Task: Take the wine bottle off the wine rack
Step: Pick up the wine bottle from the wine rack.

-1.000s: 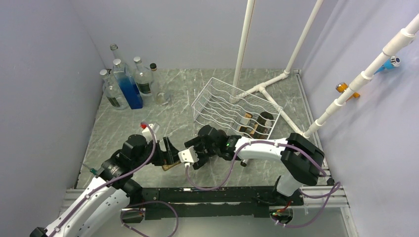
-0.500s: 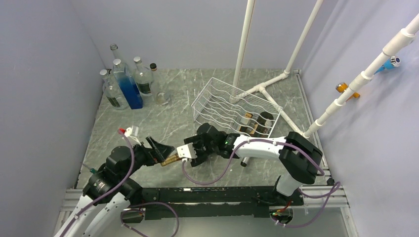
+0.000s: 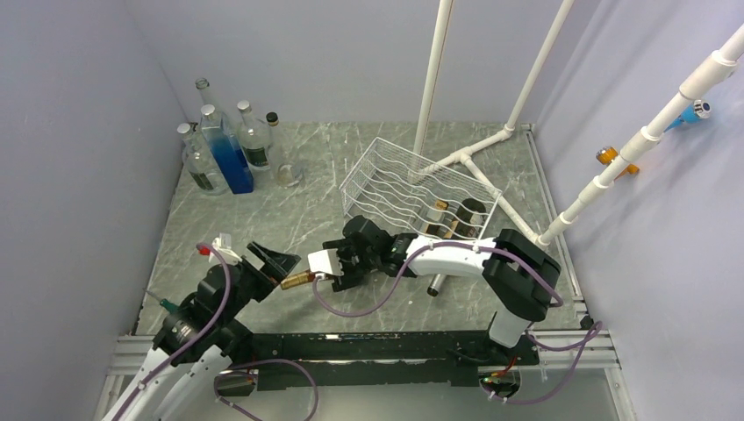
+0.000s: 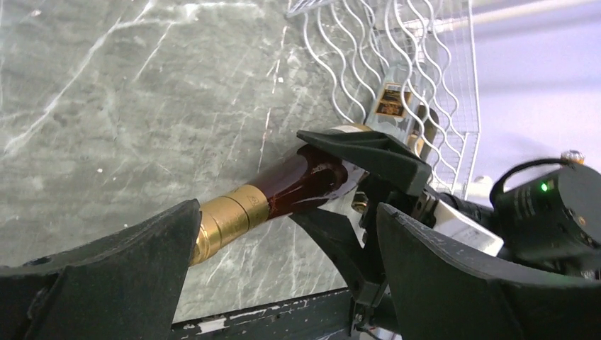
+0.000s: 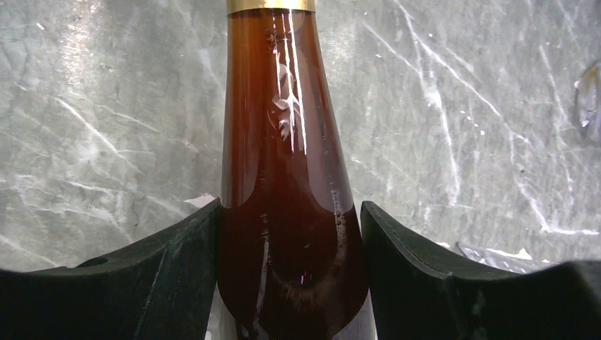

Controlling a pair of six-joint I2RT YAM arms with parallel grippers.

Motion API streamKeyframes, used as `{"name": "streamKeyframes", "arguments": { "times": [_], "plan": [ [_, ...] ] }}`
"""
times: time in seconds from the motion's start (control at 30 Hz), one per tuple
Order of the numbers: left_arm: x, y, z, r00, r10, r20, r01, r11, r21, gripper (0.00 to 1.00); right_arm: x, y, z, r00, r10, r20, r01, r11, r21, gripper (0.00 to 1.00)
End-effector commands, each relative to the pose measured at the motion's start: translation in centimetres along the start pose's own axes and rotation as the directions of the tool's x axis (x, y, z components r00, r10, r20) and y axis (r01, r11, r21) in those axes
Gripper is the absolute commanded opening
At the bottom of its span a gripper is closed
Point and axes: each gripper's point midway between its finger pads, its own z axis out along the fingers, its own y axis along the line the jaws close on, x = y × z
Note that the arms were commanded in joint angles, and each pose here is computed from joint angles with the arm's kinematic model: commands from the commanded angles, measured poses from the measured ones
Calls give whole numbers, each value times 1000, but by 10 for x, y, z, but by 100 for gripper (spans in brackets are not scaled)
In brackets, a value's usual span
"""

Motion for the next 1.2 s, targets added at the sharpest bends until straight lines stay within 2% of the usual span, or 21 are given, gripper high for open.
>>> {"name": "streamKeyframes", "arguments": {
  "times": [0.0,0.13,0.47,0.77,1.03,1.17],
  "plan": [
    [0,13,8,994,-109,16,110,988,-104,100,-58,-49,-16,988,-29,154,7,990,143,25],
    [-2,20,11,989,-143,44,148,978,-145,100,-58,-50,-14,988,-25,153,3,990,141,25],
    [-19,42,-6,987,-100,128,131,956,-263,99,-55,-48,-6,989,-8,146,-10,993,121,24],
    [2,45,14,961,-259,96,275,937,-216,100,-59,-53,3,989,37,146,-52,993,102,24],
    [1,55,29,906,-387,171,421,864,-277,100,-62,-55,6,988,56,147,-69,994,90,24],
    [1,50,47,891,-415,186,452,853,-261,100,-63,-55,7,986,69,150,-82,993,82,24]
  ]
}}
